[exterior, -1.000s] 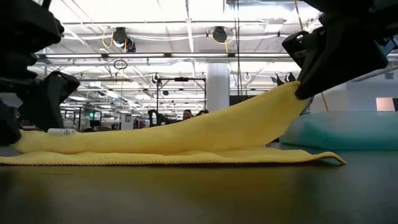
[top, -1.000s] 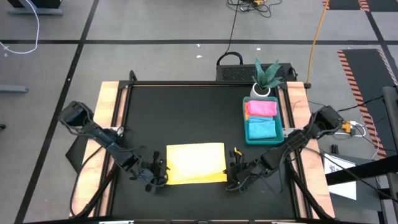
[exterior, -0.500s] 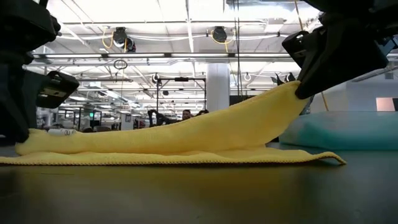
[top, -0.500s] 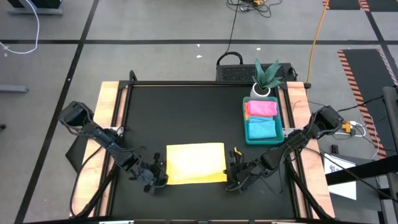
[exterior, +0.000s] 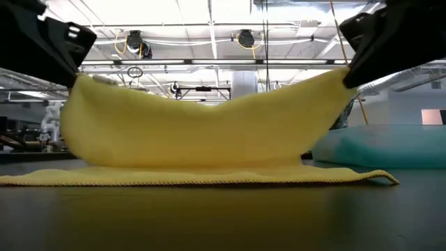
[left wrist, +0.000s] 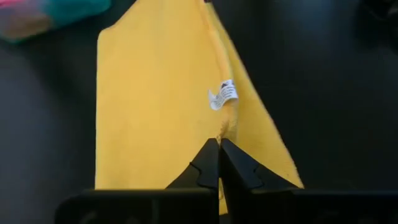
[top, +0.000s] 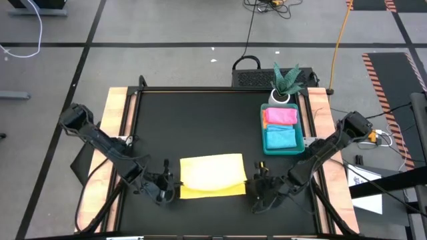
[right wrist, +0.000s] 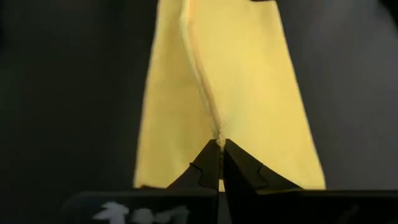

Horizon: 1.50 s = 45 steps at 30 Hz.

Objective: Fold microfiber towels
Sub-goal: Fold the yellow microfiber cloth

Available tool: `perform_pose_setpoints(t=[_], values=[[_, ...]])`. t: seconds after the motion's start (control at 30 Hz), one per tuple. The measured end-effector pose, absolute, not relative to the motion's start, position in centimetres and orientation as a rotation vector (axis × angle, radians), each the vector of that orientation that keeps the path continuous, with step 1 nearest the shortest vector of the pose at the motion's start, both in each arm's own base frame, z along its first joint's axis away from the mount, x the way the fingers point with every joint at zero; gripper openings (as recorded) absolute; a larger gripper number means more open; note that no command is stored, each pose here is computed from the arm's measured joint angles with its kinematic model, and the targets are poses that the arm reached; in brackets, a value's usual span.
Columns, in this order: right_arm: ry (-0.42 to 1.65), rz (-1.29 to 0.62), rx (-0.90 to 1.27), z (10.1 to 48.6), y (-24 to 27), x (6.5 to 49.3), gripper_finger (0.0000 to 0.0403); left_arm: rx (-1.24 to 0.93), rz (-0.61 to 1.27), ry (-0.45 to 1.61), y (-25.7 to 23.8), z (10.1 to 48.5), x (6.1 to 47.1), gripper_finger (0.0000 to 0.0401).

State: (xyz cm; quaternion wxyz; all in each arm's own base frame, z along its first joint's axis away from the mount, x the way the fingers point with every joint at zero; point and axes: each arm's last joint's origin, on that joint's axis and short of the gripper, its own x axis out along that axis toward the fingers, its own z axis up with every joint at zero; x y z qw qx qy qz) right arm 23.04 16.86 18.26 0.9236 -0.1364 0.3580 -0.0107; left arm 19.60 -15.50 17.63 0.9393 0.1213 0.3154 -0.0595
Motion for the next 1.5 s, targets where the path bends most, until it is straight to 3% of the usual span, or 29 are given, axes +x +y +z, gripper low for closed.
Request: perform_pose_setpoints(t=[0.33, 0.67, 1.17, 1.5], values=[[0.776, 0.083, -0.145, 15.0, 17.5, 22.1, 0.0002, 0.249, -0.186, 0.719, -17.1, 14.6, 20.1, 0.0004], [0.632, 0.242, 0.037, 11.7, 17.3, 21.5, 0.0015, 0.256, -0.195, 0.729, -17.3, 14.6, 19.7, 0.0006], [0.628, 0.222, 0.103, 11.2, 17.3, 21.8, 0.0124, 0.364, -0.258, 0.732, -17.1, 15.4, 19.1, 0.0014], [0.629, 0.221, 0.107, 11.2, 17.3, 21.8, 0.0141, 0.498, -0.217, 0.712, -17.4, 15.7, 18.7, 0.0007]])
